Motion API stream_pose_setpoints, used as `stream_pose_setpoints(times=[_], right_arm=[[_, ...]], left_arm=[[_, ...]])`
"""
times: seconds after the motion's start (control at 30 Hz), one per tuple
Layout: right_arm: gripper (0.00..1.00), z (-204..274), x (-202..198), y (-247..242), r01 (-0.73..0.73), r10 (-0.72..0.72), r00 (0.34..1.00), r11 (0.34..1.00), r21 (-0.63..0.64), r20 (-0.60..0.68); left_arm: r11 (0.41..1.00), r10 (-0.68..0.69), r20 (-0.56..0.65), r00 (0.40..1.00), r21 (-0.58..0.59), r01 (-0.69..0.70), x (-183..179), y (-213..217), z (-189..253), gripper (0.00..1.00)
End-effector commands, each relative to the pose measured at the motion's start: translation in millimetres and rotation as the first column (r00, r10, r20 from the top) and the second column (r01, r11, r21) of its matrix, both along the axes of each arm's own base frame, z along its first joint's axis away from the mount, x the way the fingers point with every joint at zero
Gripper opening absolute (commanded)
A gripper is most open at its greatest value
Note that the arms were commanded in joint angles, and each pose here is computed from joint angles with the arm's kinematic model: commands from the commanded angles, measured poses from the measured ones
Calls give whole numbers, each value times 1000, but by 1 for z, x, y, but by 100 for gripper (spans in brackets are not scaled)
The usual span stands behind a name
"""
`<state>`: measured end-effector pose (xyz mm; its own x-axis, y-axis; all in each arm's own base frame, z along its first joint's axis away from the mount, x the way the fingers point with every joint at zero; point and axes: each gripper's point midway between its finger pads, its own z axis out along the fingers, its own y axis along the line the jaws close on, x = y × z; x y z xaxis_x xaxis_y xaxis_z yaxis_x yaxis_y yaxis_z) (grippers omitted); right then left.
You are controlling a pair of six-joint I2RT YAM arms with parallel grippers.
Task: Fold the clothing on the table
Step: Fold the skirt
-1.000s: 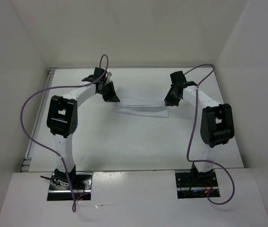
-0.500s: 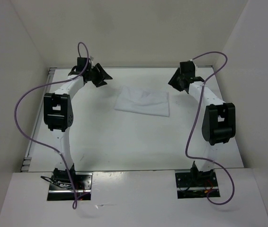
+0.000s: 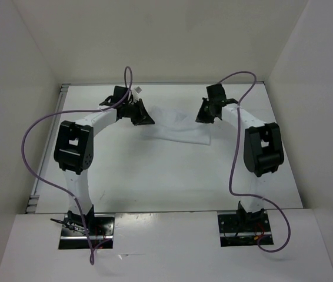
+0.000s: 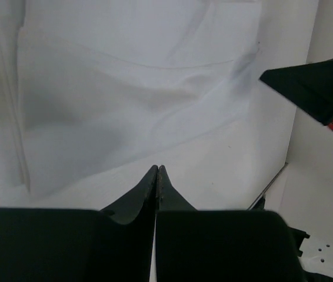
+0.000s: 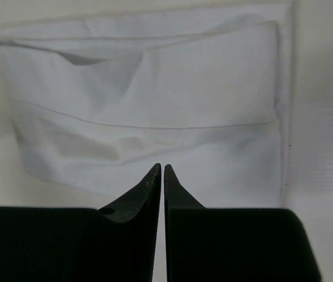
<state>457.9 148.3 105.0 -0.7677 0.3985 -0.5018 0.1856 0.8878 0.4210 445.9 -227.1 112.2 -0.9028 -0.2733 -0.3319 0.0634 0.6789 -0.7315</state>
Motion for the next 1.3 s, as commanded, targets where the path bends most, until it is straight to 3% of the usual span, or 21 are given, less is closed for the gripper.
stream_pose_setpoints(times=[0.0,0.27,0.6,0.83,0.93,1.0,1.03,1.07,1.13,1.2,1.27], right_arm=[[8,-30,-2,19,-70,70,994,998,2,-89],[8,-75,-8,32,-83,77,972,996,-16,-224],[9,-104,-76,27,-113,90,922,993,-37,-377],[12,-107,-139,25,-139,109,882,990,-32,-459],[17,-87,-141,30,-159,141,902,987,-10,-408],[36,-66,-131,29,-163,148,928,986,-17,-343],[43,-50,-126,26,-170,158,943,985,-15,-294],[51,-40,-123,22,-169,158,948,986,-16,-276],[56,-21,-117,6,-140,133,959,990,-12,-251],[58,-14,-114,-14,-110,100,966,994,-29,-238],[59,-2,-112,-27,-85,75,975,996,-39,-208]], left_arm=[[999,-52,21,998,1,52,17,-4,-16,0],[989,33,-37,999,149,-27,33,1,-55,0],[882,166,-185,969,467,-62,-35,37,-105,0],[872,157,-285,945,489,2,-101,49,-110,0],[882,145,-301,942,472,15,-112,48,-105,0],[892,108,-286,952,451,34,-107,43,-91,0],[915,40,-225,974,399,54,-93,31,-65,3],[925,4,-207,978,373,75,-91,25,-52,24],[947,-88,-146,985,293,128,-87,10,-19,40],[943,-173,-68,983,276,185,-80,0,8,52],[931,-245,-50,968,268,249,-82,-8,19,52]])
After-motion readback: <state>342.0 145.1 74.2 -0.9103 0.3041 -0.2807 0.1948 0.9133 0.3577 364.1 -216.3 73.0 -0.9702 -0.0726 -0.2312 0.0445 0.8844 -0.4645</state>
